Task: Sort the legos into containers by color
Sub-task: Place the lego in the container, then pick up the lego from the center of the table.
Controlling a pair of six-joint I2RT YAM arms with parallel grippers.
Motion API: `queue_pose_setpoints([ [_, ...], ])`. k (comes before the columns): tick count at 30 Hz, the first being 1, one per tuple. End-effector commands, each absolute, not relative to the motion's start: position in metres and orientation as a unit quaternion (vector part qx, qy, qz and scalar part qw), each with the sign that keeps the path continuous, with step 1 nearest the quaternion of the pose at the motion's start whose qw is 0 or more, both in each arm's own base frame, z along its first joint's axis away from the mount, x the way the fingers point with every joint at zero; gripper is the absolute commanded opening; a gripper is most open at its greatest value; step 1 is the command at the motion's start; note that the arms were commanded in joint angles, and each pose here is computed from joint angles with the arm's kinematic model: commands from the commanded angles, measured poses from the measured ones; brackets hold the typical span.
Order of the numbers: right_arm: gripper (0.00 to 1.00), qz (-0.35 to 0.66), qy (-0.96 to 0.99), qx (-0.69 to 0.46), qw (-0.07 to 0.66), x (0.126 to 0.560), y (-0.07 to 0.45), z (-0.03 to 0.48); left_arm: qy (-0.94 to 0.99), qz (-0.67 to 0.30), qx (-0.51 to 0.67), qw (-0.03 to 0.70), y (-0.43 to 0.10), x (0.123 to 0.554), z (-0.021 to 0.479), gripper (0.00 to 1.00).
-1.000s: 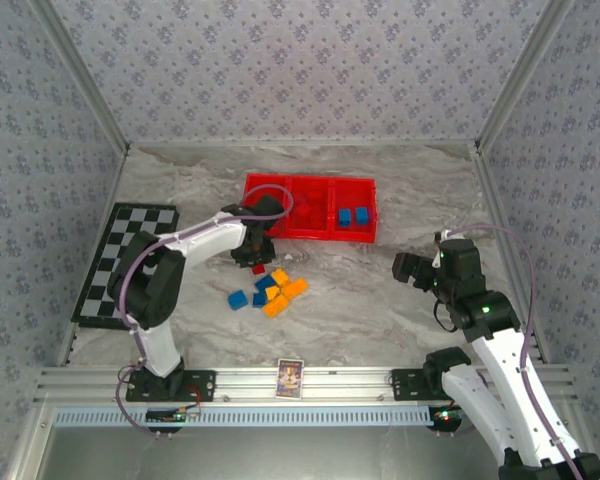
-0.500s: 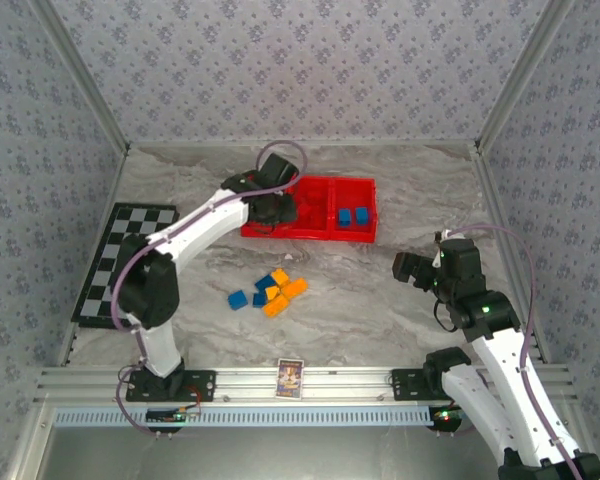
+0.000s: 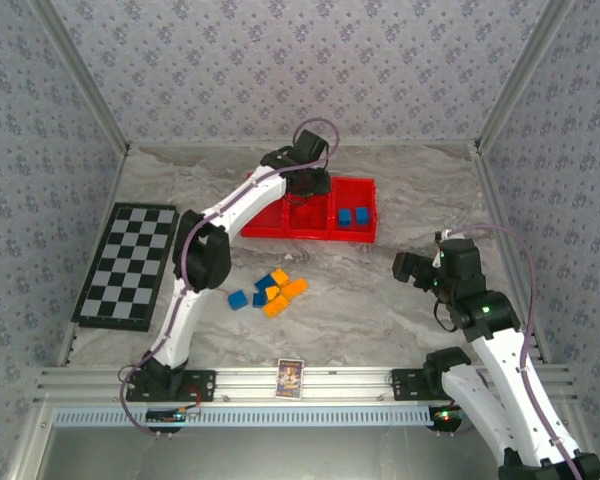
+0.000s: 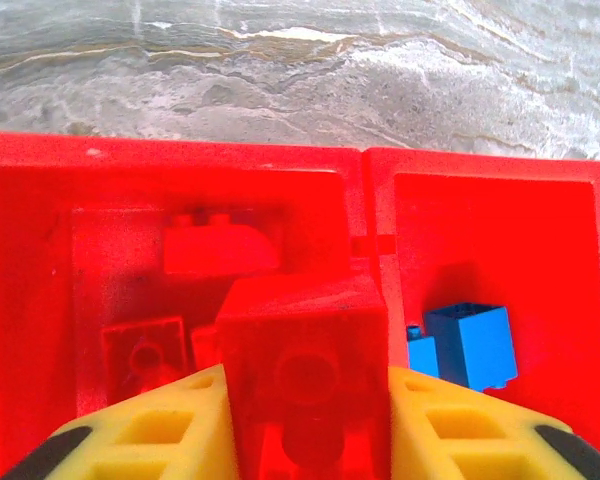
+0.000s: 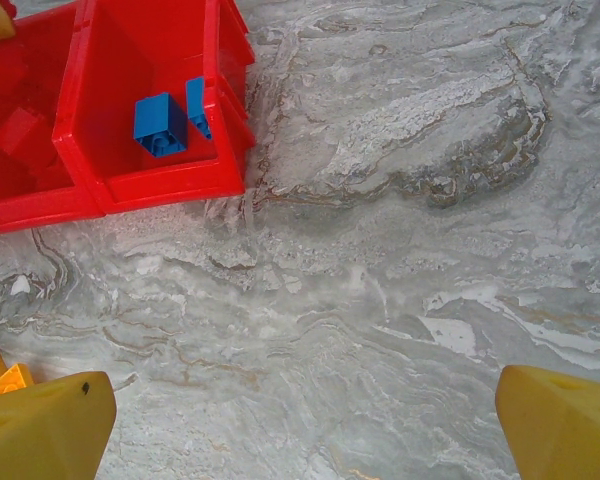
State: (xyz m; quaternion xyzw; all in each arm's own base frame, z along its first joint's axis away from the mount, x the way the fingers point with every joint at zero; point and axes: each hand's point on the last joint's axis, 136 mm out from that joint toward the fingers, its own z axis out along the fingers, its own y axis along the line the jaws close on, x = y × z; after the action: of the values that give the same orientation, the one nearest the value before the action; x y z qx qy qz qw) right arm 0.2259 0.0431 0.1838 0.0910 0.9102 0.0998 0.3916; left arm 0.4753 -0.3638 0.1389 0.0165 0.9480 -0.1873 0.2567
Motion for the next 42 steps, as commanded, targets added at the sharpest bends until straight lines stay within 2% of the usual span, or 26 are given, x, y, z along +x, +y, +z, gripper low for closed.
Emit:
queue_pose_setpoints([
  [1, 1.0, 0.094, 0.912, 0.096, 0.387, 0.223, 0.041, 0.181, 0.945, -0.208, 0.023, 0.252, -0.37, 0.476, 0.147, 0.52],
  [4, 1.0, 0.094, 0.913, 0.096, 0.386, 0.223, 0.041, 0.18, 0.939, -0.215, 0.03, 0.265, -0.372, 0.477, 0.155, 0.66],
  [14, 1.0, 0.094, 0.913, 0.095, 0.386, 0.223, 0.041, 0.18, 0.918, -0.202, 0.069, 0.334, -0.349, 0.466, 0.211, 0.99],
  [17, 1.0, 0.093, 0.913, 0.094, 0.385, 0.223, 0.041, 0.179, 0.916, -0.185, 0.081, 0.346, -0.333, 0.453, 0.222, 1.0],
  [22, 1.0, 0.092, 0.914, 0.094, 0.384, 0.223, 0.041, 0.178, 0.919, -0.167, 0.086, 0.346, -0.303, 0.418, 0.213, 1.0],
  [28, 1.0, 0.09, 0.915, 0.093, 0.382, 0.225, 0.042, 0.176, 0.944, -0.123, 0.049, 0.301, -0.26, 0.367, 0.178, 1.0],
  [32, 1.0, 0.086, 0.916, 0.092, 0.381, 0.226, 0.041, 0.176, 0.953, -0.108, 0.053, 0.277, -0.249, 0.331, 0.156, 0.99],
  [42, 1.0, 0.088, 0.915, 0.09, 0.382, 0.227, 0.042, 0.177, 0.919, -0.058, 0.323, 0.219, -0.292, 0.252, 0.13, 0.96],
])
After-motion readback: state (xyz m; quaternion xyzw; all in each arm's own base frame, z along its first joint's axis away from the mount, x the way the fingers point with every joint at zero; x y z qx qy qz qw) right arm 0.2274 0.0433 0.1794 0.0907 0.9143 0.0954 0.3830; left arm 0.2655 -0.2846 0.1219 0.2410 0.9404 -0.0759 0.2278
